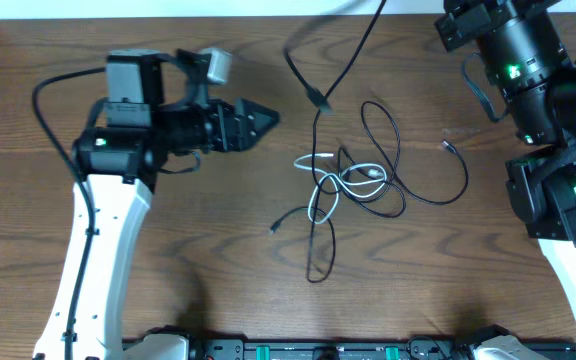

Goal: Untangle cables

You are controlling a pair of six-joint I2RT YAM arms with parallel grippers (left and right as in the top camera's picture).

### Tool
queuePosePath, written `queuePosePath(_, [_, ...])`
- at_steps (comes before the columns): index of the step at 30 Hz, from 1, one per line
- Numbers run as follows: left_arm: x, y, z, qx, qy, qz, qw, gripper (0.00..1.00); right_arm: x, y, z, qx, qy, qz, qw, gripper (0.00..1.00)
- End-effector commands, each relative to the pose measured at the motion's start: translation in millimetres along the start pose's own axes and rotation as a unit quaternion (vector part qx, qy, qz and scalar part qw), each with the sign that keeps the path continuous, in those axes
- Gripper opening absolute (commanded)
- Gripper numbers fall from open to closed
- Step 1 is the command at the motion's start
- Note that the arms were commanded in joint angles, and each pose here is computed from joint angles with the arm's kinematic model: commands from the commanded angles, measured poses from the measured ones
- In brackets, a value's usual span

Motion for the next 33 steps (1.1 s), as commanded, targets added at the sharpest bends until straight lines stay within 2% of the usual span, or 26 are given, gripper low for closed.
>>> queuePosePath(1, [13, -27, -12, 0.115, 0.024, -0.039, 0.992, 0.75, -4, -19, 9, 0.039, -0.015, -0.056, 0.998, 0.01])
queuePosePath(6, [29, -53, -15, 0.197, 0.021, -0.069, 0.978, 0.75, -2, -33, 4, 0.086, -0.013, -0.081, 0.993, 0.01])
queuePosePath(19, [52, -80, -10, 0.259, 0.003, -0.109, 0.96, 0.75, -1, -26, -2, 0.118, 0.005, -0.06, 0.991, 0.01])
queuePosePath(21, [57, -81, -8, 0.265, 0.002, -0.114, 0.958, 0.69, -2, -28, -4, 0.118, 0.009, -0.064, 0.991, 0.01])
queuePosePath(22, [58, -81, -9, 0.265, 0.003, -0.114, 0.957, 0.63, -2, -30, -6, 0.118, 0.012, -0.068, 0.991, 0.01])
queuePosePath(29, [58, -85, -3, 0.26, -0.008, -0.118, 0.958, 0.1, -6, -44, -16, 0.119, 0.036, -0.096, 0.988, 0.01])
queuePosePath(33, [58, -80, 2, 0.248, -0.018, -0.102, 0.963, 0.08, -12, -67, -15, 0.113, 0.036, -0.137, 0.983, 0.01])
Point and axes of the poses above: each gripper's point midway between its finger pads, its own x axis out along the fingers, its own y axis along the line the jaws close on, z = x × y, the point moved 2 cm from there along -x, back along the fingers, and after that the axes turned 9 degrees about -x, right-handed, at the moved point
